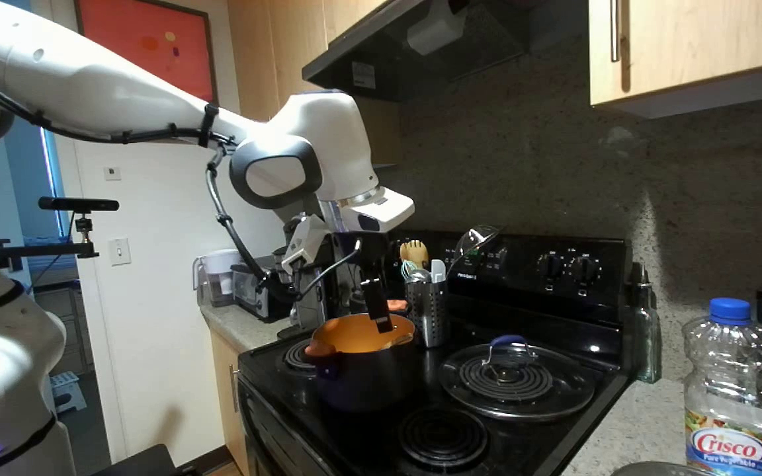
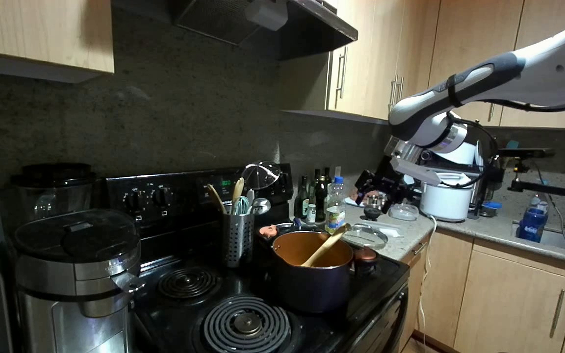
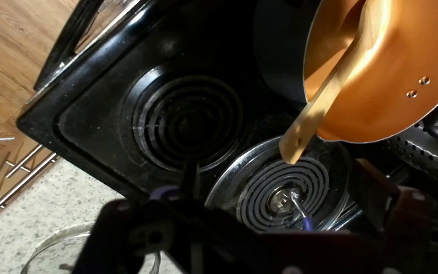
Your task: Use the wooden spatula to stir contents in the black pot
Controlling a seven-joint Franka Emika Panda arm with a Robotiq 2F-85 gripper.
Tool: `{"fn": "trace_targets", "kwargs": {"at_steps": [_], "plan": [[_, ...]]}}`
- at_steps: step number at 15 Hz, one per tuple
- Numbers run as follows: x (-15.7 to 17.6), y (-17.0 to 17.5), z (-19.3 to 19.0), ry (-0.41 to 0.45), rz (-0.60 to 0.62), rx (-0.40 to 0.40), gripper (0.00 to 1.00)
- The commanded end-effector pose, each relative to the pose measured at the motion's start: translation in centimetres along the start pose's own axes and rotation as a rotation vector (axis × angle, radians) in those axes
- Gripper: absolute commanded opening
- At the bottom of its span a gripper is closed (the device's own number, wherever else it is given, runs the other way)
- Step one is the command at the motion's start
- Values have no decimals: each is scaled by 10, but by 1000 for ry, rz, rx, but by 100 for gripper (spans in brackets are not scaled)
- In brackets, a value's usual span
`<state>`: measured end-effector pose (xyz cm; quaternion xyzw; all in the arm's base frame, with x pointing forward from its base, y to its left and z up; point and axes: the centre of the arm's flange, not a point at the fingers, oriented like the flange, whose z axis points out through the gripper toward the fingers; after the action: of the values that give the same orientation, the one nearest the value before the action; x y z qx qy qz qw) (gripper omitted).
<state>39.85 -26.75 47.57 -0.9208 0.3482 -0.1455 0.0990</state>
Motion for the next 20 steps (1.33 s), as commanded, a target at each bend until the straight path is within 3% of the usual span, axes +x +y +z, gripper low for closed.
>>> {"fn": "trace_targets", "kwargs": {"at_steps": [1, 5, 9, 16, 17, 18, 20], "plan": [[0, 0, 0, 16, 12, 6, 100], [-10, -9, 18, 13, 27, 35, 100], [-15, -22, 44, 30, 19, 14, 100], [0, -31, 86, 125, 75, 9, 100], [0, -30, 90, 129, 80, 12, 98], [1, -29, 93, 132, 81, 11, 74], [0, -28, 94, 141, 88, 15, 69]]}}
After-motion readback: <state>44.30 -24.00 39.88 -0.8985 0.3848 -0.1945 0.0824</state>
